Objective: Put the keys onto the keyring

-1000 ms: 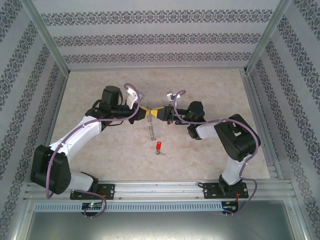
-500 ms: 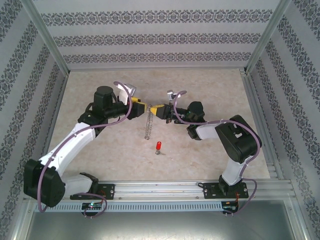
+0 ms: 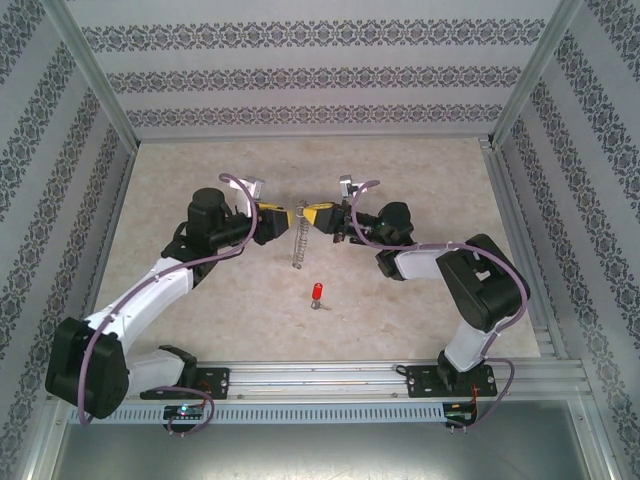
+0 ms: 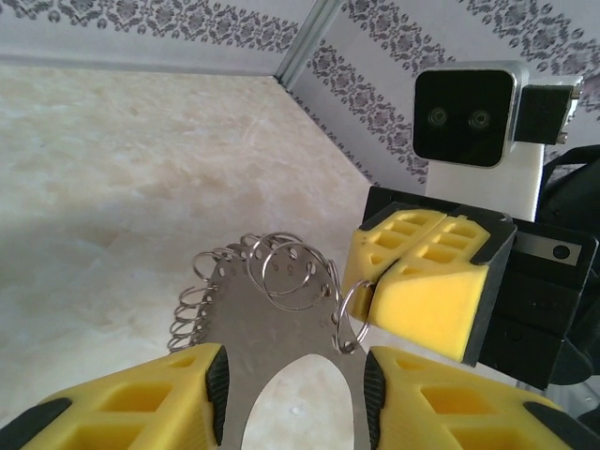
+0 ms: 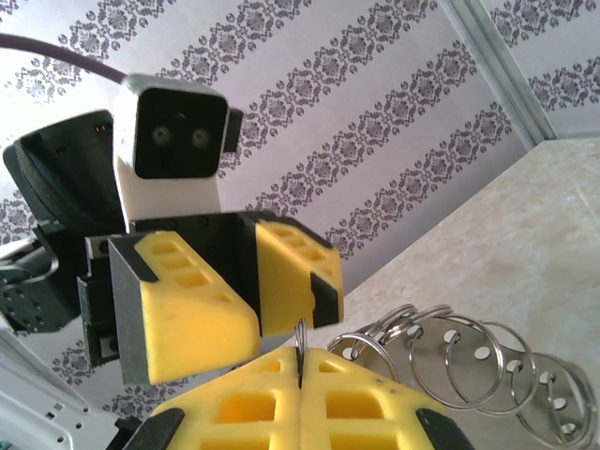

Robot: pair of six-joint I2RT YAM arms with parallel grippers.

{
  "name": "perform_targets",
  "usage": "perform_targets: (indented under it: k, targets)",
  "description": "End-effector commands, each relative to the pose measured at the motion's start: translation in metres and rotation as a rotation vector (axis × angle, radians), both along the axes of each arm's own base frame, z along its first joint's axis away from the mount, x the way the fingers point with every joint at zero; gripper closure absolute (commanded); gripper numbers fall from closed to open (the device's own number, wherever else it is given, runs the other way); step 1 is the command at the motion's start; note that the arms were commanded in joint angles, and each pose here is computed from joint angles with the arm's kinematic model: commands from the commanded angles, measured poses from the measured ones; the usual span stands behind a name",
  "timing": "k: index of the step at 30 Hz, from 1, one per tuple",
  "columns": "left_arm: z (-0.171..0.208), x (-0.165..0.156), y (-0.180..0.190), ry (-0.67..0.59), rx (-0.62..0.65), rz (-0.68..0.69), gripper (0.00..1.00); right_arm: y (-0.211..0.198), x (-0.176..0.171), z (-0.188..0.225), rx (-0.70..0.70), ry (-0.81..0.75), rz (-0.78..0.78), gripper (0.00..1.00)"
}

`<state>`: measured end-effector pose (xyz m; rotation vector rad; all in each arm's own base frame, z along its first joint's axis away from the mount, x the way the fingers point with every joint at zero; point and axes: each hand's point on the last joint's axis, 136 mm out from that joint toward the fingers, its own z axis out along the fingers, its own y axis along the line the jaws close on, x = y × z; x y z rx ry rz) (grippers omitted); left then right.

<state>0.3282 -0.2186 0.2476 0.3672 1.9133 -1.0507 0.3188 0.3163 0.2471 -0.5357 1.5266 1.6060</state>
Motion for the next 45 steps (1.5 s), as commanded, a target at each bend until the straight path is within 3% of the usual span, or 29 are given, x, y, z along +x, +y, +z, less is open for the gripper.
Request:
perform_targets:
  k: [1, 21, 45]
  targets:
    - [0.027, -0.001, -0.007, -0.047, -0.155, -0.035, 0.57, -0.007, -0.001, 0.026, 0.044, -0.091, -0.028, 1.00]
    - [0.023, 0.011, -0.023, 0.011, -0.365, -0.109, 0.66, -0.009, 0.007, 0.028, 0.051, -0.079, -0.042, 1.00]
    - [0.013, 0.007, -0.028, 0.040, -0.419, -0.146, 0.73, -0.009, 0.012, 0.024, 0.051, -0.060, -0.050, 1.00]
